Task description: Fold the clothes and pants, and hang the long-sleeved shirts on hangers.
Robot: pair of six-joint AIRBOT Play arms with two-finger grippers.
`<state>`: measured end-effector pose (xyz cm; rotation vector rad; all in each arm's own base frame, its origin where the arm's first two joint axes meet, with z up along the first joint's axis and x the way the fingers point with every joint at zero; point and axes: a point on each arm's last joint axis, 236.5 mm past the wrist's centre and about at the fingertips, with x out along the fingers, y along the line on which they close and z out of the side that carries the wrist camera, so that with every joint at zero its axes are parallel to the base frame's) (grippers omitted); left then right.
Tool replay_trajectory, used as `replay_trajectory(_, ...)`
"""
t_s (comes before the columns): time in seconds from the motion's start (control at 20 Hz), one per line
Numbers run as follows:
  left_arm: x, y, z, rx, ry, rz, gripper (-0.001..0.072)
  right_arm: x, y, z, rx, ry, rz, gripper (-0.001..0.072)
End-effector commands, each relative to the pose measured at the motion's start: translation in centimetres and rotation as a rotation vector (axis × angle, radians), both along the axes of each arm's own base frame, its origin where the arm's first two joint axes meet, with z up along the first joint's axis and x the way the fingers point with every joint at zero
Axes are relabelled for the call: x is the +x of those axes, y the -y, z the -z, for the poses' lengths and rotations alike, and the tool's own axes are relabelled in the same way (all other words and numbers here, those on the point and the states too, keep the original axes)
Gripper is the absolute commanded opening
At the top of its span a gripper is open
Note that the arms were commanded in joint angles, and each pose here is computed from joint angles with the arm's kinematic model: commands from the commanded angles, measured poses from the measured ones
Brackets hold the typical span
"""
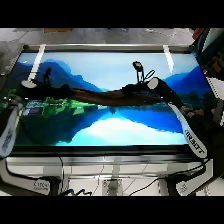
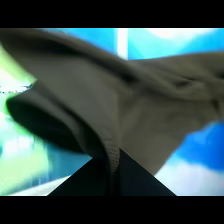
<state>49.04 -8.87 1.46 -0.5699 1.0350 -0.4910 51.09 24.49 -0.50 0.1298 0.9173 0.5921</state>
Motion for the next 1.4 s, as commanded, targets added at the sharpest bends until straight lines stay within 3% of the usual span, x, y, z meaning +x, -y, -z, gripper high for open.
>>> replay_trajectory(0.0, -3.8, -2.3, -6.9, 0.124, 0.102, 0.067, 0.0017, -2.8, -4.7, 0.1, 0.021, -0.039, -0.07, 0.0016)
replay_trajectory(0.35, -9.1, -3.0, -20.1, 0.273, 0.418, 0.032, 0.0018, -8.5, -18.4, -2.7, 0.172, 0.042, -0.108, 0.0015)
replay_trajectory(0.7, -10.5, -3.1, -22.2, 0.309, 0.476, 0.022, 0.0018, -13.6, -26.2, -3.3, 0.293, 0.07, -0.119, 0.0014)
replay_trajectory(0.85, -9.7, -3.2, -20.8, 0.295, 0.436, 0.024, 0.0018, -11.9, -25.7, -4.2, 0.318, 0.119, -0.075, 0.0014)
replay_trajectory(1.0, -8.9, -1.0, -20.5, 0.179, 0.412, 0.044, 0.0018, -9.5, -25.7, -3.6, 0.367, 0.101, 0.006, 0.0013)
replay_trajectory(1.1, -8.6, 0.5, -21.7, 0.093, 0.436, 0.05, 0.0019, -9.8, -27.2, -1.6, 0.355, 0.037, -0.017, 0.0013)
replay_trajectory(1.35, -7.9, 0.4, -21.7, 0.084, 0.449, 0.036, 0.0018, -11.5, -31.2, -0.6, 0.342, -0.007, -0.117, 0.0014)
